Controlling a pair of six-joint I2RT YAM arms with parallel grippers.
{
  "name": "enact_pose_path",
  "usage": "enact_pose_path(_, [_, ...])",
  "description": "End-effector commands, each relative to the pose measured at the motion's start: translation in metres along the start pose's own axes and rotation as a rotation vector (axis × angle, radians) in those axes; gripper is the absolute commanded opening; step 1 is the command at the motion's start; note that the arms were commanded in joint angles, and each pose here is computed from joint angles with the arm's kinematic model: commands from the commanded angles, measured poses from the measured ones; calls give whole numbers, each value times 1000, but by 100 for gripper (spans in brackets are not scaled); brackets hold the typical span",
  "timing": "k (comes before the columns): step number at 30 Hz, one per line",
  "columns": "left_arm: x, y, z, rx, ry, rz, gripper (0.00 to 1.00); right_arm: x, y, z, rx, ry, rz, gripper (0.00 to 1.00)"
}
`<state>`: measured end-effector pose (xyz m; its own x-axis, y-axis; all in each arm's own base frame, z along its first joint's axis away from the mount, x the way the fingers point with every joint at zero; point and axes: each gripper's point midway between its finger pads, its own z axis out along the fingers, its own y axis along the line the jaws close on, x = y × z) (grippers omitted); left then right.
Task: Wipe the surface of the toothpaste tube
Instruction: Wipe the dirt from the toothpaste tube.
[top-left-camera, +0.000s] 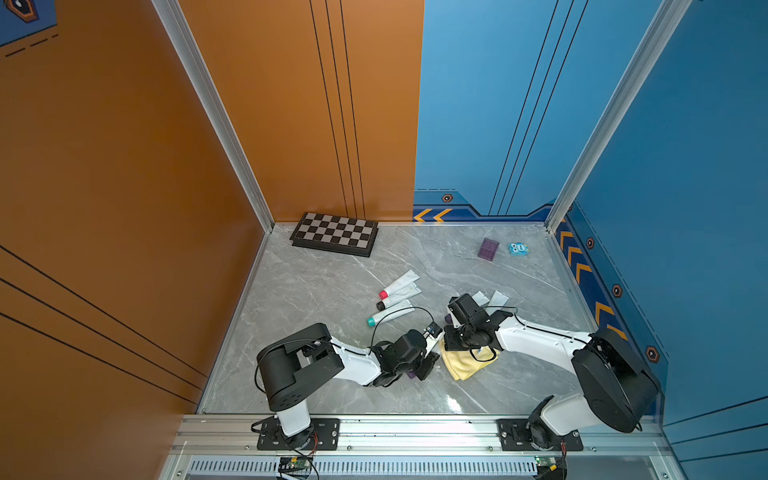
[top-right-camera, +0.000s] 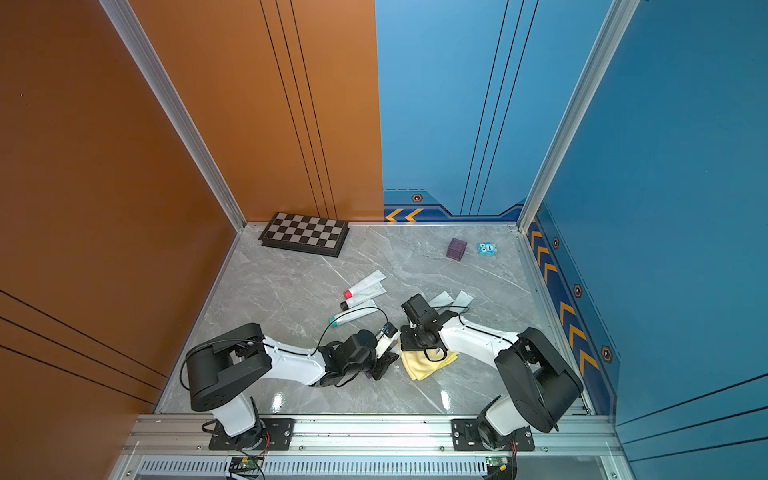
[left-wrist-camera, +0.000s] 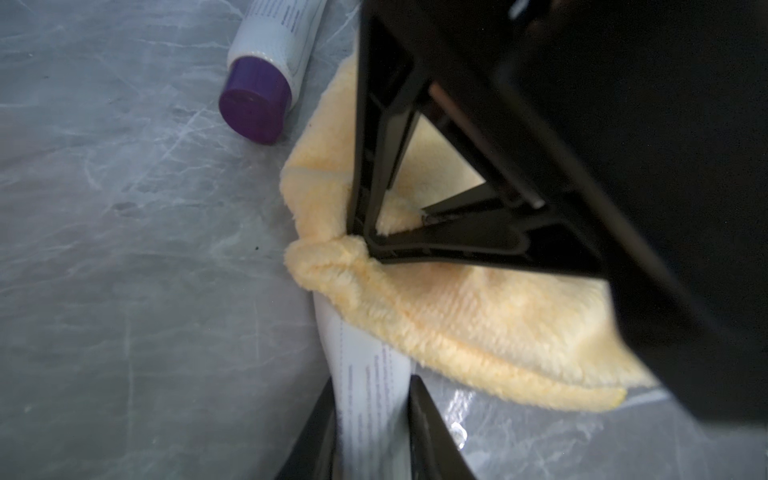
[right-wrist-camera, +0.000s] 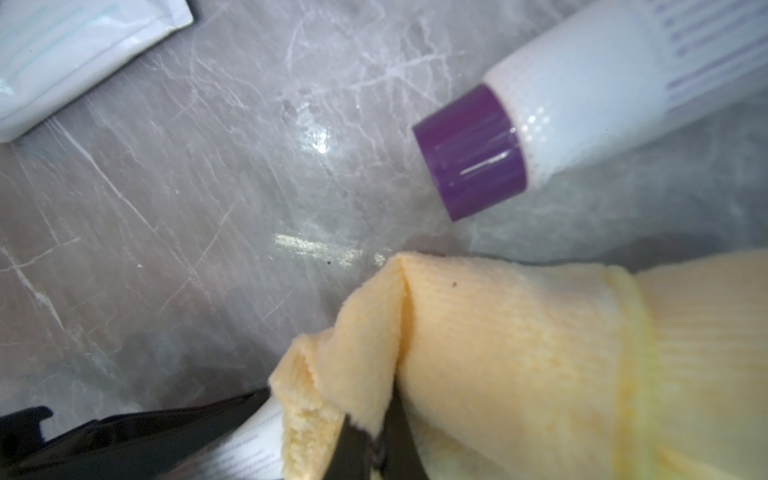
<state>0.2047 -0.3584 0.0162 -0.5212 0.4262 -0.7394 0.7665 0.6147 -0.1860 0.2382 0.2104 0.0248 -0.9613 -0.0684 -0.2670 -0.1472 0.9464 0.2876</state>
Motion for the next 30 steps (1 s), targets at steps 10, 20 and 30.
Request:
enact_pose_path(10, [126,28,-10,-84,419,40,27,42,-51,12,237,184,-35,0])
enact_pose_path(20, [125,29,-9,-90,415,40,27,67,24,13,-179,293,-5,0])
enact_pose_path(30, [126,30,-12,-96,415,36,27,68,8,6,-95,292,-17,0])
